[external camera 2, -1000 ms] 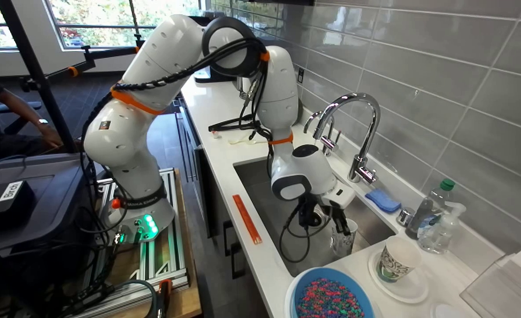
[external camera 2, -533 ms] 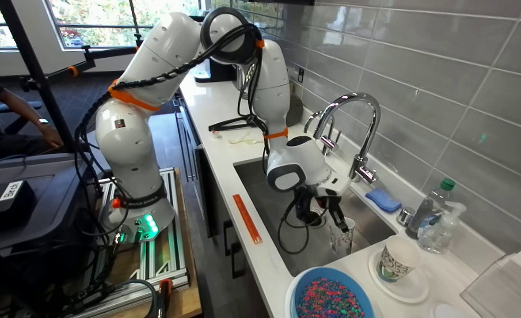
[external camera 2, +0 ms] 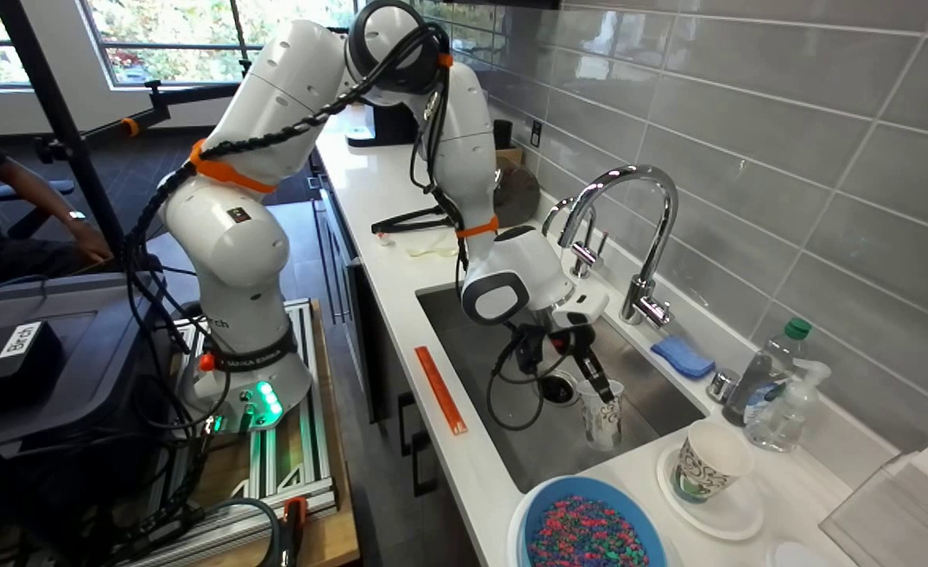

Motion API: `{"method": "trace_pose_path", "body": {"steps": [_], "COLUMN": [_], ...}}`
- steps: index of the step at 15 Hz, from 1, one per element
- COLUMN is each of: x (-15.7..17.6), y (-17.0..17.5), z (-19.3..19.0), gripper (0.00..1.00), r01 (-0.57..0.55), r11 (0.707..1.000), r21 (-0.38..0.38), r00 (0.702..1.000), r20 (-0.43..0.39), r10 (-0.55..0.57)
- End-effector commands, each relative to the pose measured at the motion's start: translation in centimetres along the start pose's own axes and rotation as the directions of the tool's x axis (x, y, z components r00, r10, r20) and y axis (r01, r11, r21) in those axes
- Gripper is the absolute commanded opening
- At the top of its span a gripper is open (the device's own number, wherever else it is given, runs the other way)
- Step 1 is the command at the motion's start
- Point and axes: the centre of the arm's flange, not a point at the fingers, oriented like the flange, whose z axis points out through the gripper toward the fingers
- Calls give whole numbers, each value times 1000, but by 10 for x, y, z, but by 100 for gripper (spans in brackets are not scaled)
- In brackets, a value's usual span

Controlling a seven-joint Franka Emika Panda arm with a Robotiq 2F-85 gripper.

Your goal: Empty the cup that's in the sink

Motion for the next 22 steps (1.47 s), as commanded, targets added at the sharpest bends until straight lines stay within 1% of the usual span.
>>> {"method": "trace_pose_path", "body": {"steps": [1,10,22], "x": [-4,-8,-9], "y": [-10,-24,-29], "z": [-20,-40,-56], "gripper": [1,1,1], "r01": [71,172,257], "r11": [995,974,936], "r21": [-65,-146,-241], "r00": [997,984,961], "r20": [-9,-31,-35], "r10": [-71,-178,-273]}}
